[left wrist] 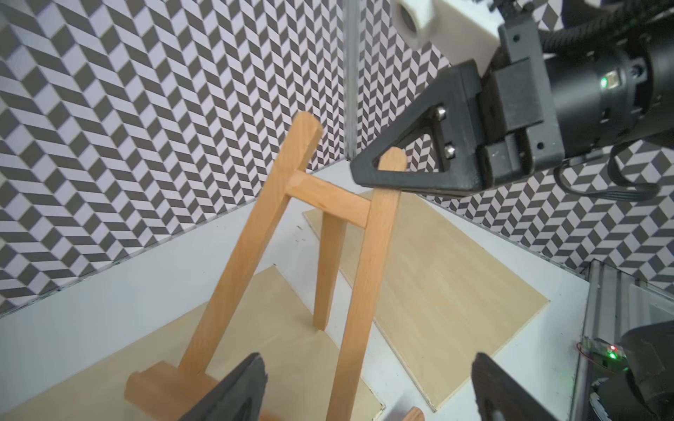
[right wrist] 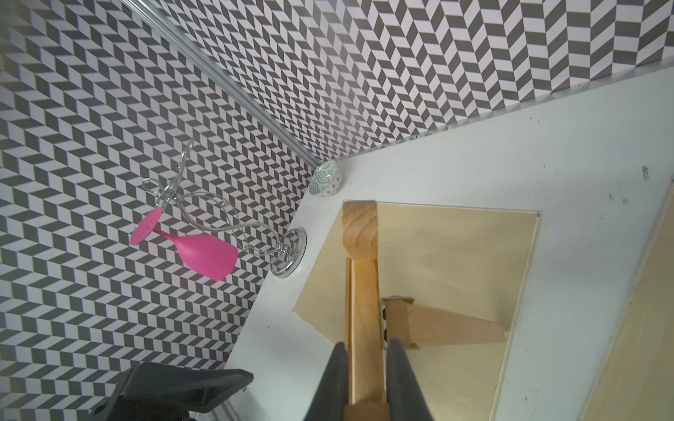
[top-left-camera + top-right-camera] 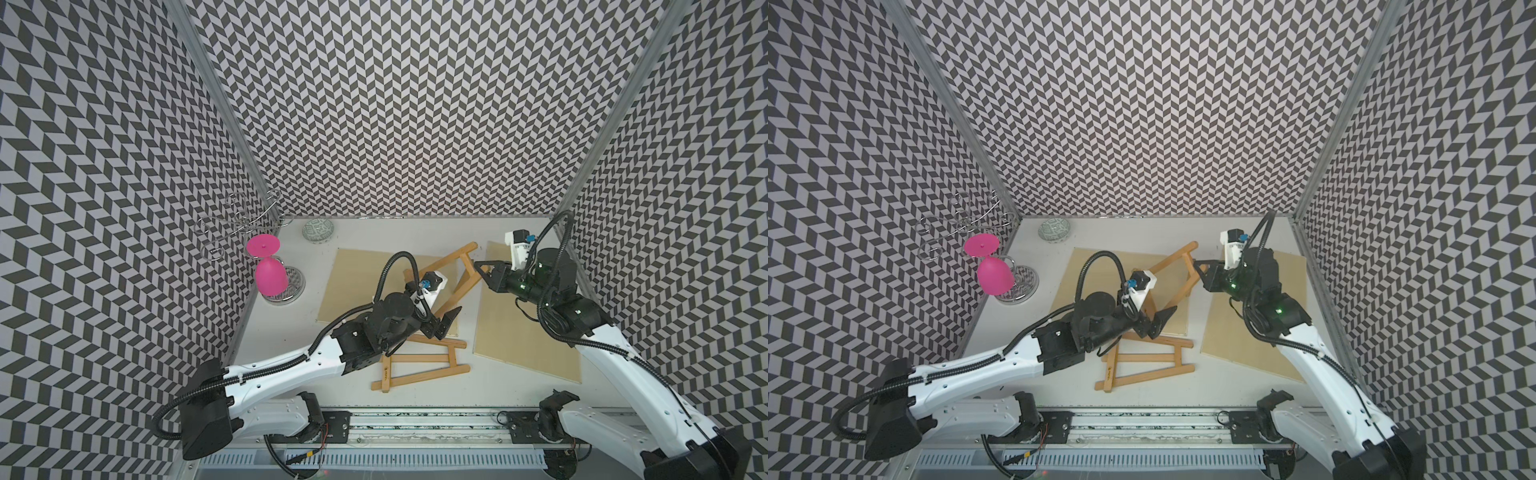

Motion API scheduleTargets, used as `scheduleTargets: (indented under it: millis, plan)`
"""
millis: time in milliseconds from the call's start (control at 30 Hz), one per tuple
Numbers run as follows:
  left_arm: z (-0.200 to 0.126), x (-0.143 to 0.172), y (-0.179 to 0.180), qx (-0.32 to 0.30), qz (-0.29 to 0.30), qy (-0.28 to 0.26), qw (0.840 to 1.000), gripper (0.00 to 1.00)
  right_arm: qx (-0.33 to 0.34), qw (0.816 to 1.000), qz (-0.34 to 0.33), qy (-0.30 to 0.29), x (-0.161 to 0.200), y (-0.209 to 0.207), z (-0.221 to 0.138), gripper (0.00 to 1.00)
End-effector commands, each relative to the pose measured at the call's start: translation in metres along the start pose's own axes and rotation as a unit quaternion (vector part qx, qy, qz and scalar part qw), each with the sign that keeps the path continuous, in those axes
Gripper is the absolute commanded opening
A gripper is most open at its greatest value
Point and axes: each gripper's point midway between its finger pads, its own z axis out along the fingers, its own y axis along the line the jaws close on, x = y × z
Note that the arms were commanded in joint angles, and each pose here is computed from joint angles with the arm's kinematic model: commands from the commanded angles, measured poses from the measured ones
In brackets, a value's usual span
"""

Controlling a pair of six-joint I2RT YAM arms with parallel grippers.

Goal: Assemble the easel
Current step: Pick up the easel at the center of the board.

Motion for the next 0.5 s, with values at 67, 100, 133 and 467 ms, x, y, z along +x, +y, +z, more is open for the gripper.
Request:
scheduleTargets:
  millis: [67,100,133,467]
  plan:
    - [0.014,0.011,-0.006,-0.013,0.037,-0.012,0.999,0.83,-0.013,0.998,-0.029,-0.050,-0.022,0.034,-0.019,0.00]
    - [0.016,0.013,-0.005,-0.014,0.040,-0.015,0.999,0.82,-0.016,0.998,-0.029,-0.047,-0.019,0.038,-0.020,0.00]
    - [0.018,0.016,-0.005,-0.016,0.042,-0.016,0.999,0.80,-0.020,0.998,-0.030,-0.044,-0.017,0.041,-0.019,0.00]
    - [0.035,0.051,0.006,-0.042,0.052,0.000,0.998,0.65,-0.023,0.998,-0.046,-0.036,-0.013,0.059,-0.020,0.00]
